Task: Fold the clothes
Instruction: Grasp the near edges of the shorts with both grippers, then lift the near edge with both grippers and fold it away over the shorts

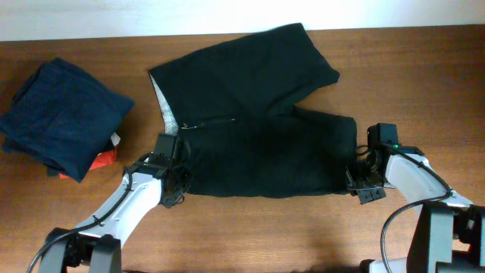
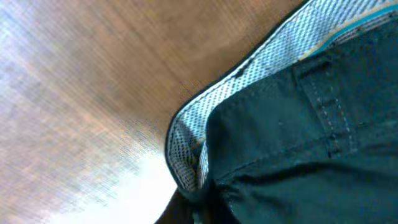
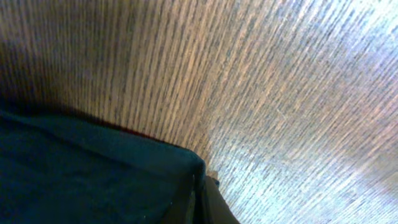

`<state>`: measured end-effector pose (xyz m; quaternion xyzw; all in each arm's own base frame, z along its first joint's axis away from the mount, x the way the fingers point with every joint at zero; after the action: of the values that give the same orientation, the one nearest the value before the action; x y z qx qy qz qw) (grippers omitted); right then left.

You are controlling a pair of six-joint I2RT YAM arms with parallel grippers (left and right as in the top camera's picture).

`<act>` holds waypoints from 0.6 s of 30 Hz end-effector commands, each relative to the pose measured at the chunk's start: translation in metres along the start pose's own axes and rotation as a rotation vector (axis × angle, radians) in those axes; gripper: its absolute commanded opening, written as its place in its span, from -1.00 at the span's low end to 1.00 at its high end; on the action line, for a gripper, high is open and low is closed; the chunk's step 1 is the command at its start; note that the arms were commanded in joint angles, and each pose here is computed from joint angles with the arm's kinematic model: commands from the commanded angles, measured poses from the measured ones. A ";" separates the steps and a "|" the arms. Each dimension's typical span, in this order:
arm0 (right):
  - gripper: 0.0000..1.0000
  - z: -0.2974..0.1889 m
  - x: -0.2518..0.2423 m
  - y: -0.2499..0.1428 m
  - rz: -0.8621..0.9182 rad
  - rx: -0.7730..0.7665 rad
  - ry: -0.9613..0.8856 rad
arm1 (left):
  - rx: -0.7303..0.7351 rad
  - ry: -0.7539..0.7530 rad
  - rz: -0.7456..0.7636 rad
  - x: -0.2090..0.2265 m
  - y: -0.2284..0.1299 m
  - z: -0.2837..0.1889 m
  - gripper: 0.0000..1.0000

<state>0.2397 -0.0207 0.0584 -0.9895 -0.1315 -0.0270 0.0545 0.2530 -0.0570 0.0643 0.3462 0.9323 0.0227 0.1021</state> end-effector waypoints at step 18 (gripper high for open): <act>-0.92 -0.107 -0.037 0.010 -0.361 -0.222 0.092 | -0.042 -0.131 0.355 0.052 -0.031 -0.127 -0.99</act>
<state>0.2011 -0.0343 0.1255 -0.9633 -0.2624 -0.0542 0.0149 0.1812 -0.0480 0.1596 0.4884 0.8605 0.0205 0.1432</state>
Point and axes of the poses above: each gripper's point midway between its finger pads, its own z axis out along the fingers, its own x axis along the line the jaws close on, y = z × x, the point moved 6 cm from there along -z, back along the fingers, and after that the axes turned 1 degree about z, right-handed, at the moved point
